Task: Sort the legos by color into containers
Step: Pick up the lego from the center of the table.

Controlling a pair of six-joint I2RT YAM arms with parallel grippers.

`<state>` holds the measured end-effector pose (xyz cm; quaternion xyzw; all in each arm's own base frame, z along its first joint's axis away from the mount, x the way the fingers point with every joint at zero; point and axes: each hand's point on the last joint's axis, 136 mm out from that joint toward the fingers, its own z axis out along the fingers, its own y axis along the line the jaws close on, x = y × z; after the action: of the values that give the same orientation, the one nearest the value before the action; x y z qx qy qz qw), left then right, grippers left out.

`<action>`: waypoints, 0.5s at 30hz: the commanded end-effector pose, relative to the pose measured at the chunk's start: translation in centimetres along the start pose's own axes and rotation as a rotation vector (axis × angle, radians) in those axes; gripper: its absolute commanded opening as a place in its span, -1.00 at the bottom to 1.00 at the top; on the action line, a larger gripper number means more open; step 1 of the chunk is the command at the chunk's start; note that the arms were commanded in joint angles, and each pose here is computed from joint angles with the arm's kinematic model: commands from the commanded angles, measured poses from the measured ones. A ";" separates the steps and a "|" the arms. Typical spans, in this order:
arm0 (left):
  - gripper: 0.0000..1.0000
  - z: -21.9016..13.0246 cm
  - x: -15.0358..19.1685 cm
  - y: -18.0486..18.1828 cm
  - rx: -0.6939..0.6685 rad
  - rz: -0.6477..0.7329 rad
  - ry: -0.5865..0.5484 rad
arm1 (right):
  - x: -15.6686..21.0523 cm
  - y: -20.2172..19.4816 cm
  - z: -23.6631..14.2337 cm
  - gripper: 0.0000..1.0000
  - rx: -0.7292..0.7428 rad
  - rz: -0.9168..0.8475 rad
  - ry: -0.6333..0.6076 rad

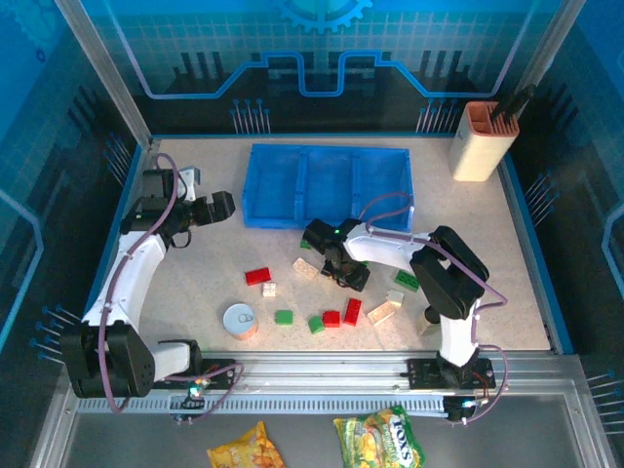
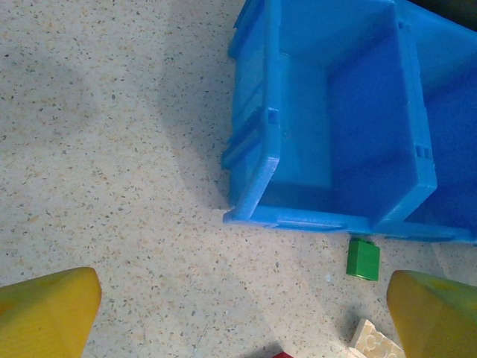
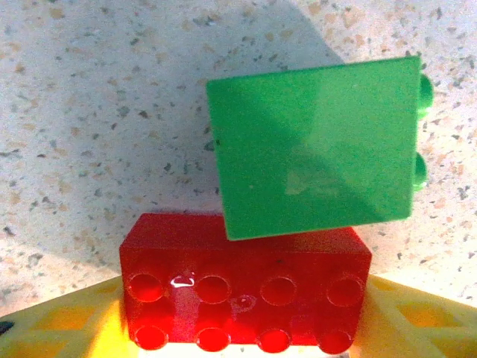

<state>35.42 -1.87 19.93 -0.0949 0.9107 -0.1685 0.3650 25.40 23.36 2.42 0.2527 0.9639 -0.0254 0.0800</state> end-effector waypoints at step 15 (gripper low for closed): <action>0.98 -0.1 -0.5 0.2 0.015 -0.006 -0.009 | -2.1 1.6 -5.2 0.15 -0.111 -0.473 -0.102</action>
<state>35.43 -1.61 19.94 -0.0984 0.9102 -0.1681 0.3656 26.25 24.41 5.53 0.0517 0.9925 -0.0074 0.1109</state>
